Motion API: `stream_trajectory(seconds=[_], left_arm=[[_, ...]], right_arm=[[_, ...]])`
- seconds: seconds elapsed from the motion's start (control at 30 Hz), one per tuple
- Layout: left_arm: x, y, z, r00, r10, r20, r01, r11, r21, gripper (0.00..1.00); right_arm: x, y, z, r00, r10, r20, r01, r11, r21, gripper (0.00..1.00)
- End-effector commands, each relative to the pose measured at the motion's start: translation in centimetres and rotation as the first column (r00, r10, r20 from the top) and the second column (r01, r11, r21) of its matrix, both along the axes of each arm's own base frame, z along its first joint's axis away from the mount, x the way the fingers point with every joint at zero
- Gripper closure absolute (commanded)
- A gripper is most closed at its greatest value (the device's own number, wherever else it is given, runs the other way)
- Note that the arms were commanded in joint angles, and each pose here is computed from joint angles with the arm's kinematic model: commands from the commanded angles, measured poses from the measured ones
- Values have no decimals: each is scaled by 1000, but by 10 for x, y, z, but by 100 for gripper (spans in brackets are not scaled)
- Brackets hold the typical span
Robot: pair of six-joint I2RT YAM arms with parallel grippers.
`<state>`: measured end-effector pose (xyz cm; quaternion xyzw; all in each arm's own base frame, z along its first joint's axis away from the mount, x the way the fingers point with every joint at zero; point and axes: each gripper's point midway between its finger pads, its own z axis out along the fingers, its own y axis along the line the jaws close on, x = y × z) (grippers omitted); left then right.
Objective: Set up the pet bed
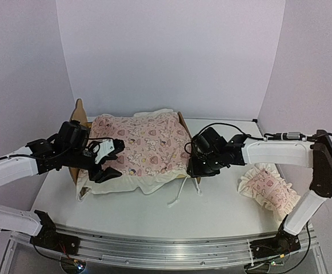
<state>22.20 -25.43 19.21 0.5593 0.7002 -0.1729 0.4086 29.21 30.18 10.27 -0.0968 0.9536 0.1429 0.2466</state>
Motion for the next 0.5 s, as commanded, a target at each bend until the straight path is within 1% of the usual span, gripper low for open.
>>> stream_trajectory(seconds=[0.0, 0.13, 0.2, 0.27, 0.37, 0.43, 0.47], left_arm=[[12, 28, -21, 995, 102, 22, -103, 992, 68, 31], [16, 39, -45, 991, 101, 83, -112, 984, 139, 27], [18, 43, -56, 989, 92, 118, -112, 979, 172, 25], [21, 49, -65, 984, 84, 155, -116, 972, 206, 24], [25, 55, -74, 975, 70, 212, -123, 960, 250, 24], [28, 57, -77, 967, 57, 249, -124, 956, 264, 29], [30, 60, -77, 961, 59, 270, -136, 952, 275, 34]], right_arm=[[8, 23, 12, 998, 50, 29, -53, 996, 78, 54], [9, 36, 8, 996, 75, 43, -81, 987, 139, 53], [12, 39, 2, 996, 81, 46, -87, 987, 133, 54], [16, 39, -1, 996, 74, 52, -80, 990, 119, 62], [20, 31, -1, 996, 43, 77, -50, 995, 92, 82], [19, 22, 4, 994, 29, 103, -37, 997, 73, 91], [19, 16, 8, 993, 23, 116, -31, 998, 63, 95]])
